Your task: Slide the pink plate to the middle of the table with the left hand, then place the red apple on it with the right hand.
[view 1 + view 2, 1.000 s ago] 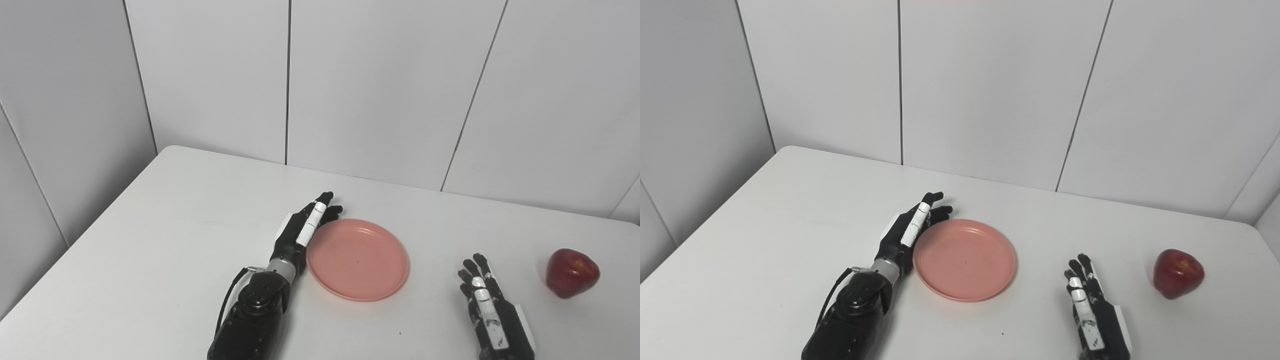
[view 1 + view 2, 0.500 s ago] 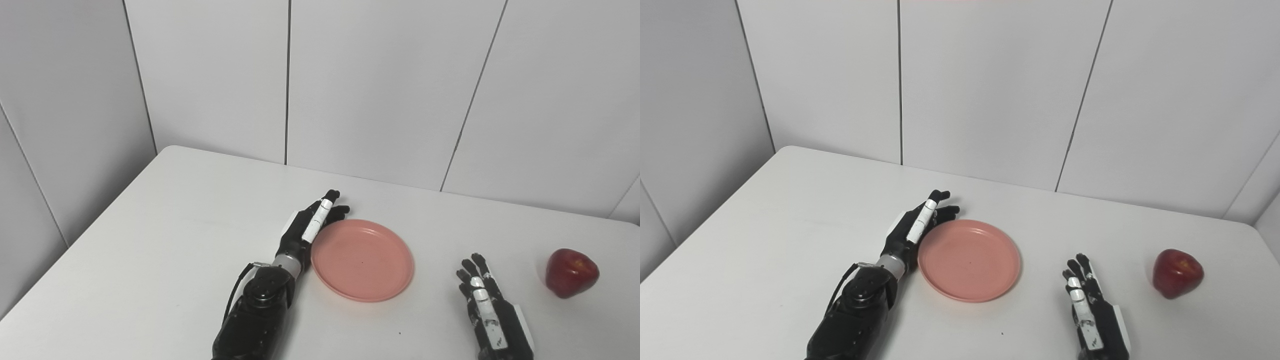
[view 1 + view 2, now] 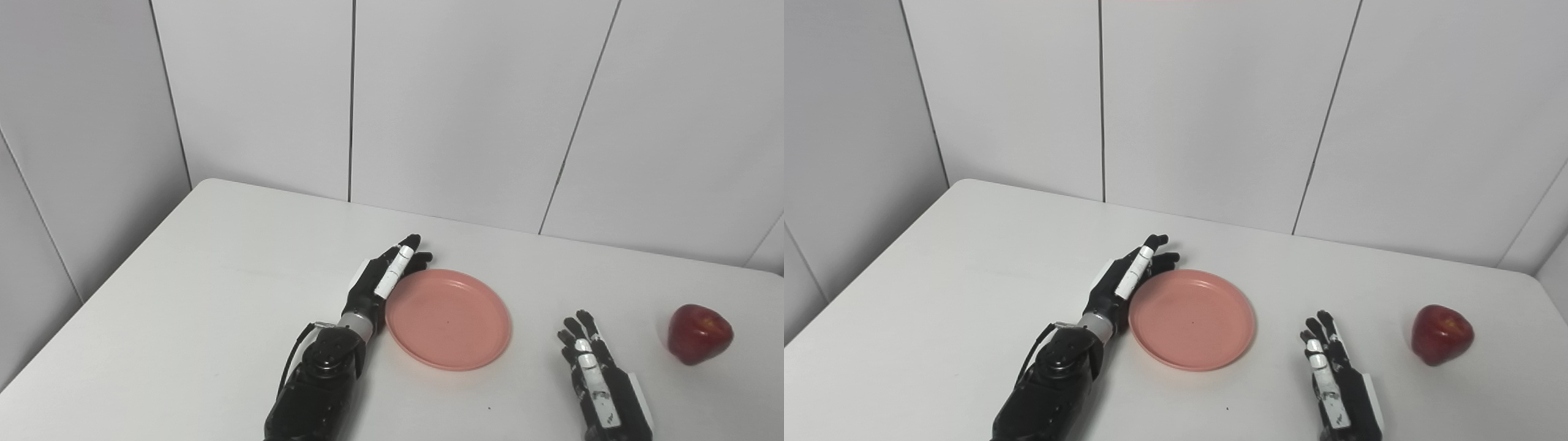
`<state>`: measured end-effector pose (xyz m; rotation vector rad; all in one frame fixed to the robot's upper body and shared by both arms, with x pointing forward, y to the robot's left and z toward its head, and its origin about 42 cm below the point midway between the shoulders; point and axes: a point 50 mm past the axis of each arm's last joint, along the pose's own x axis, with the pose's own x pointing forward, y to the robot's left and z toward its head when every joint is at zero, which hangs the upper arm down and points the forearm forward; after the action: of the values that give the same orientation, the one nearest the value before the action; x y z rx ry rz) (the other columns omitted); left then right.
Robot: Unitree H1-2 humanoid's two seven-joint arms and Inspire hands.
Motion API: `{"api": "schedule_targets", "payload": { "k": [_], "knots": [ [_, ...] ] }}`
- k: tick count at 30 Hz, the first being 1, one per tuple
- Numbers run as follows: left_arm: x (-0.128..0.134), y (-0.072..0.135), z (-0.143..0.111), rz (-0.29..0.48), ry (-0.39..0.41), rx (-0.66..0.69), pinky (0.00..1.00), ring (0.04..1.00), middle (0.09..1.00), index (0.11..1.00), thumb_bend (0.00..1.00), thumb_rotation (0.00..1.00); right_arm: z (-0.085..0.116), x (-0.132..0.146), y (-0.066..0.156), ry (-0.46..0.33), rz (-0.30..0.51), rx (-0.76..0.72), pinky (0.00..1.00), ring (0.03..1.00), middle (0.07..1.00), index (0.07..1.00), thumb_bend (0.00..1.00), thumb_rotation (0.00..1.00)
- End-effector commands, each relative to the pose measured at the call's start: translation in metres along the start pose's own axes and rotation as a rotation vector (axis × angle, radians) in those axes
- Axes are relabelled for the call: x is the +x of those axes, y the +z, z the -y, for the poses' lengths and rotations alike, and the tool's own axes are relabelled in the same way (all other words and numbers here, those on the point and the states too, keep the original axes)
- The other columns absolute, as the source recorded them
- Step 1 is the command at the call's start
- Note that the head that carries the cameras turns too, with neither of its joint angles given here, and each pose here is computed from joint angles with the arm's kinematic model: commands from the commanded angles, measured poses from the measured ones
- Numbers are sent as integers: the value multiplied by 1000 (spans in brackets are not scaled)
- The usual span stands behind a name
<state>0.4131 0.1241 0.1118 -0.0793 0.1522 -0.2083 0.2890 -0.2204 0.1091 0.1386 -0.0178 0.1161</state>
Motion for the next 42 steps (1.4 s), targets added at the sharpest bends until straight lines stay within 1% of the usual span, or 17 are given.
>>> {"api": "schedule_targets", "payload": {
  "k": [1, 4, 9, 14, 18, 19, 22, 23, 25, 28, 29, 31, 33, 34, 38, 39, 42],
  "knots": [
    [-4, -21, 16, -120, -55, 19, 848, 824, 764, 845, 819, 871, -6, -5, -7, 1, -12, 25, 1000, 948, 946, 963, 752, 743],
    [-5, -23, 15, -126, -58, 45, 832, 820, 758, 847, 820, 887, -7, -5, -8, -1, -14, 25, 1000, 947, 947, 965, 749, 740],
    [-5, -26, 12, -131, -55, 45, 815, 813, 748, 840, 814, 872, -10, -3, -8, -8, -15, 25, 1000, 942, 941, 960, 748, 738],
    [-4, -27, 6, -139, -61, 50, 818, 816, 751, 844, 815, 875, -14, 0, -5, -37, 5, 25, 1000, 936, 941, 956, 741, 730],
    [-3, -26, -2, -142, -59, 31, 821, 818, 767, 853, 825, 891, -17, 2, 8, -62, 52, -39, 1000, 936, 945, 955, 743, 752],
    [-3, -26, -4, -144, -58, 25, 823, 821, 771, 856, 829, 901, -17, 2, 10, -67, 62, -54, 1000, 931, 937, 948, 759, 765],
    [-2, -23, -13, -123, -49, 29, 814, 828, 780, 860, 825, 926, -20, 2, 22, -65, 111, -95, 1000, 945, 936, 946, 781, 794],
    [-2, -23, -15, -119, -47, 30, 809, 826, 779, 860, 826, 926, -21, 2, 23, -64, 119, -99, 1000, 947, 937, 946, 781, 793],
    [-1, -21, -24, -107, -34, 24, 798, 826, 785, 875, 813, 947, -21, 1, 33, -70, 152, -132, 994, 952, 942, 946, 807, 798],
    [0, -20, -35, -97, -18, 6, 802, 828, 785, 878, 812, 958, -18, 2, 44, -97, 195, -174, 999, 954, 944, 947, 802, 788],
    [0, -20, -38, -95, -16, 2, 795, 829, 788, 878, 800, 962, -17, 3, 45, -104, 205, -180, 1000, 953, 944, 951, 801, 765],
    [0, -20, -41, -90, -20, -10, 809, 836, 799, 884, 795, 964, -14, 5, 48, -114, 221, -181, 1000, 958, 946, 952, 801, 741],
    [0, -21, -43, -86, -26, -20, 815, 842, 810, 888, 800, 965, -11, 7, 50, -122, 231, -195, 1000, 960, 949, 952, 795, 737],
    [1, -21, -44, -82, -28, -25, 817, 846, 816, 890, 804, 966, -9, 8, 52, -130, 242, -229, 1000, 961, 951, 952, 792, 736],
    [3, -23, -46, -58, -30, -18, 829, 864, 859, 882, 815, 954, 1, 13, 58, -168, 284, -354, 915, 919, 940, 951, 773, 800],
    [3, -23, -46, -49, -29, -6, 828, 867, 871, 880, 805, 959, 3, 14, 60, -176, 294, -376, 904, 909, 933, 946, 773, 809],
    [4, -26, -48, -31, -22, 12, 833, 872, 883, 874, 820, 956, 9, 18, 63, -191, 315, -431, 904, 904, 932, 947, 771, 824]
  ]
}}
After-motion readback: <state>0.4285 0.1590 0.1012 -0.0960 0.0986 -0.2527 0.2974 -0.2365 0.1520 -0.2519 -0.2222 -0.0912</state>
